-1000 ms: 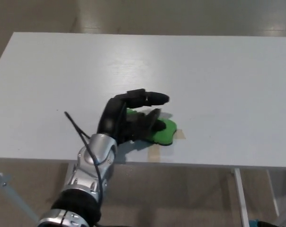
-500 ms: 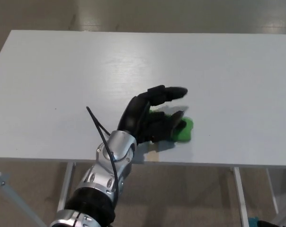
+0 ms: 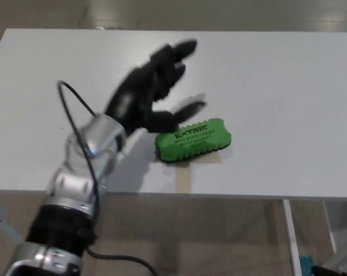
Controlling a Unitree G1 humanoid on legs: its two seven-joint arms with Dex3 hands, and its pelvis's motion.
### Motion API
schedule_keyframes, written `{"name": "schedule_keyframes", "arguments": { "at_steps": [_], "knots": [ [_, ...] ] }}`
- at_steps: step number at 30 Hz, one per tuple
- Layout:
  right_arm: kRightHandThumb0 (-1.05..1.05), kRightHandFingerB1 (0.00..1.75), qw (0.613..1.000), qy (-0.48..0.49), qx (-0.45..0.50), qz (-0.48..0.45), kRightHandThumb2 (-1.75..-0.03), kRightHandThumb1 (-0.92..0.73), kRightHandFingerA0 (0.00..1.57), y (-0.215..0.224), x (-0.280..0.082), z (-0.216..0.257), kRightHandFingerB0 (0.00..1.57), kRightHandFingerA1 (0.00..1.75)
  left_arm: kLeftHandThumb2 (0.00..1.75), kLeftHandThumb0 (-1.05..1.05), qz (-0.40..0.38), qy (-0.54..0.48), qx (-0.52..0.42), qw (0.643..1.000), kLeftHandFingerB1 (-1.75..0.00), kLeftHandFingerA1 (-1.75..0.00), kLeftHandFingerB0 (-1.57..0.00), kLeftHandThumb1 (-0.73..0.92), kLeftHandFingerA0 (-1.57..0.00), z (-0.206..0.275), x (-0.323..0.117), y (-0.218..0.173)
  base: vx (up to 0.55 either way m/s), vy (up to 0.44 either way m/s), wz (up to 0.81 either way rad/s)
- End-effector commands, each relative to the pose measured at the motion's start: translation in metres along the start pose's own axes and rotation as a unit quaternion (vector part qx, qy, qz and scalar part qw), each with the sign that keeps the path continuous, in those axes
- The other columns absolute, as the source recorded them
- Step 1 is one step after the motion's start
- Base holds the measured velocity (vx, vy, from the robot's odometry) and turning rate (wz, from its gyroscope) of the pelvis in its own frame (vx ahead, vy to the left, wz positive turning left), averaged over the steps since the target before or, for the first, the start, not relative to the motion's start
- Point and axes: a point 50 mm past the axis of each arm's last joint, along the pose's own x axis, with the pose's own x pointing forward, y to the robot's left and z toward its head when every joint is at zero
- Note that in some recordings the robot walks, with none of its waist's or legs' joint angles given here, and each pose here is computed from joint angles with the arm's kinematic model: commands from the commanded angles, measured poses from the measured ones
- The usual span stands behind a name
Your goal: Use the left hand to press on the green eraser and wipe the desk from center to the left and then back to center.
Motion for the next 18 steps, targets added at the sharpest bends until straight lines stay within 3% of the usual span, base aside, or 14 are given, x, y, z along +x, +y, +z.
{"name": "schedule_keyframes", "arguments": {
  "at_steps": [1, 7, 8, 9, 10, 11, 12, 13, 14, 15, 16, 18],
  "knots": [
    [-0.38, 0.44, 1.0, 0.024, 0.0, -0.001, -0.63, -0.79, 0.89, -0.003, -0.008, -0.011, 0.64, 0.7, 0.87, -0.81, -0.157, -0.107, 0.015, 0.982, -0.26, 0.0, -0.01, 0.47, 0.0, 0.085, -0.044, 0.03, 0.0, 0.0, 0.0],
    [-0.38, 0.43, 1.0, 0.028, -0.008, 0.0, -0.64, -0.79, 0.89, -0.004, -0.01, -0.013, 0.63, 0.69, 0.92, -0.94, -0.183, -0.171, 0.065, 0.966, -0.2, 0.0, -0.06, 0.59, -0.12, 0.115, -0.1, 0.04, 0.0, 0.0, 0.0],
    [-0.38, 0.43, 0.999, 0.032, -0.008, -0.001, -0.64, -0.78, 0.89, -0.005, -0.011, -0.014, 0.63, 0.69, 0.58, -0.79, -0.19, -0.17, 0.051, 0.966, -0.29, -0.25, -0.05, 0.58, -0.09, 0.115, -0.114, 0.039, 0.0, 0.0, 0.0],
    [-0.38, 0.43, 0.999, 0.032, -0.008, -0.001, -0.64, -0.78, 0.89, -0.005, -0.011, -0.014, 0.63, 0.69, 0.58, -0.79, -0.19, -0.17, 0.051, 0.966, -0.29, -0.25, -0.05, 0.58, -0.09, 0.115, -0.114, 0.039, 0.0, 0.0, 0.0],
    [-0.38, 0.43, 0.999, 0.038, -0.01, 0.0, -0.63, -0.79, 0.89, -0.008, -0.013, -0.017, 0.63, 0.68, 0.9, -0.33, -0.19, -0.165, 0.037, 0.967, -0.51, -0.47, -0.04, 0.33, 0.0, 0.111, -0.138, 0.034, 0.0, 0.0, 0.0],
    [-0.38, 0.43, 0.999, 0.042, -0.012, 0.001, -0.63, -0.79, 0.89, -0.01, -0.015, -0.018, 0.63, 0.68, 0.9, -0.33, -0.181, -0.159, 0.036, 0.97, -0.51, -0.47, -0.04, 0.33, 0.0, 0.107, -0.154, 0.029, 0.0, 0.0, 0.0],
    [-0.38, 0.43, 0.999, 0.043, -0.01, 0.002, -0.63, -0.79, 0.89, -0.01, -0.016, -0.019, 0.63, 0.68, 0.71, -0.59, -0.173, -0.157, 0.038, 0.972, -0.37, -0.39, -0.07, 0.46, -0.21, 0.105, -0.16, 0.027, 0.0, 0.0, 0.0],
    [-0.38, 0.43, 0.999, 0.044, -0.008, 0.001, -0.63, -0.79, 0.89, -0.01, -0.016, -0.019, 0.63, 0.68, 0.71, -0.59, -0.169, -0.157, 0.038, 0.972, -0.37, -0.39, -0.07, 0.46, -0.21, 0.104, -0.164, 0.026, 0.0, 0.0, 0.0],
    [-0.38, 0.43, 0.999, 0.047, -0.007, 0.003, -0.64, -0.78, 0.88, -0.009, -0.017, -0.02, 0.62, 0.68, 0.71, -0.48, -0.157, -0.154, 0.031, 0.975, -0.39, -0.42, -0.14, 0.52, -0.33, 0.096, -0.174, 0.023, 0.0, 0.0, 0.0],
    [-0.38, 0.43, 0.999, 0.049, -0.006, 0.004, -0.64, -0.78, 0.88, -0.008, -0.018, -0.022, 0.62, 0.68, 0.71, -0.48, -0.149, -0.151, 0.026, 0.977, -0.39, -0.42, -0.14, 0.52, -0.33, 0.091, -0.182, 0.021, 0.0, 0.0, 0.0],
    [-0.39, 0.42, 0.999, 0.053, -0.005, 0.002, -0.63, -0.78, 0.88, -0.007, -0.02, -0.023, 0.62, 0.68, 0.62, -0.28, -0.136, -0.142, 0.0, 0.98, -0.33, -0.39, -0.28, 0.73, -0.53, 0.078, -0.194, 0.018, 0.0, 0.0, 0.0],
    [-0.39, 0.42, 0.998, 0.055, -0.005, 0.0, -0.63, -0.78, 0.88, -0.008, -0.02, -0.024, 0.62, 0.68, 0.62, -0.28, -0.126, -0.136, -0.018, 0.983, -0.33, -0.39, -0.28, 0.73, -0.53, 0.07, -0.203, 0.016, 0.0, 0.0, 0.0]
  ]
}}
